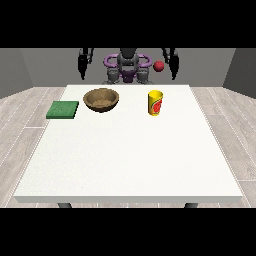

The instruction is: Pick the cup and pour the ball into the bowl, then pick the bowl and place it on the pad

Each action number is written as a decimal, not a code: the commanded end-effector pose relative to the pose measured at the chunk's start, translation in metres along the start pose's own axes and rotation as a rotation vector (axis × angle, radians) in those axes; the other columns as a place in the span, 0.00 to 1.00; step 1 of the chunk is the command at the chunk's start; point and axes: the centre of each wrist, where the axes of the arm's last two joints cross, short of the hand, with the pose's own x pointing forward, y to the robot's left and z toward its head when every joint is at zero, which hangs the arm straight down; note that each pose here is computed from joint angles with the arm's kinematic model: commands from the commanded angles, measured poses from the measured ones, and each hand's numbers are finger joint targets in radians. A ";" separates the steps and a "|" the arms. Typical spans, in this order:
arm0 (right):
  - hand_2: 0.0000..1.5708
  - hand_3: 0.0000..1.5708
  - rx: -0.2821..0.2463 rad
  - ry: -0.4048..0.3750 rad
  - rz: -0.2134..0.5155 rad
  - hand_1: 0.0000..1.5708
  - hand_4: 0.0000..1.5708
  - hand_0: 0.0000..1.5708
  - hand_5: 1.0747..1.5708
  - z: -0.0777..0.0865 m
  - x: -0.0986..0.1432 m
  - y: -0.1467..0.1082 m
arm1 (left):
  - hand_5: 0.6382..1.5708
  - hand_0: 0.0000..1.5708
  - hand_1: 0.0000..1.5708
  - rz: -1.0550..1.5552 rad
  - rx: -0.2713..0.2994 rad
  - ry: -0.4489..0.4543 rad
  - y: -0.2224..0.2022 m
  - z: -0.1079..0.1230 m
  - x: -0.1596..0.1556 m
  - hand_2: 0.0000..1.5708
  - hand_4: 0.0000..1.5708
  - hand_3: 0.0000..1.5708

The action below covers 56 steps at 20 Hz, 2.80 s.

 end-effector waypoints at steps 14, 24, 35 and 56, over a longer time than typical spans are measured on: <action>0.00 0.00 -0.017 0.174 -0.174 0.00 0.52 0.00 0.91 0.033 0.074 -0.013 | 0.99 0.00 0.00 0.191 0.074 0.168 -0.006 0.001 0.075 0.00 0.38 0.00; 0.00 0.00 0.019 -0.193 -0.167 0.00 0.46 0.00 0.96 0.011 0.098 0.012 | 0.97 0.00 0.00 0.115 0.093 -0.215 -0.025 -0.044 0.094 0.00 0.37 0.00; 0.00 0.00 0.013 -0.325 -0.159 0.00 0.43 0.00 0.96 -0.002 0.089 -0.042 | 0.91 0.00 0.00 0.043 0.103 -0.325 0.005 -0.050 0.013 0.00 0.23 0.00; 0.00 0.00 0.038 -0.340 -0.140 0.00 0.43 0.00 0.99 -0.020 0.079 -0.068 | 0.98 0.00 0.00 0.037 0.187 -0.274 0.019 -0.111 -0.048 0.00 0.56 0.00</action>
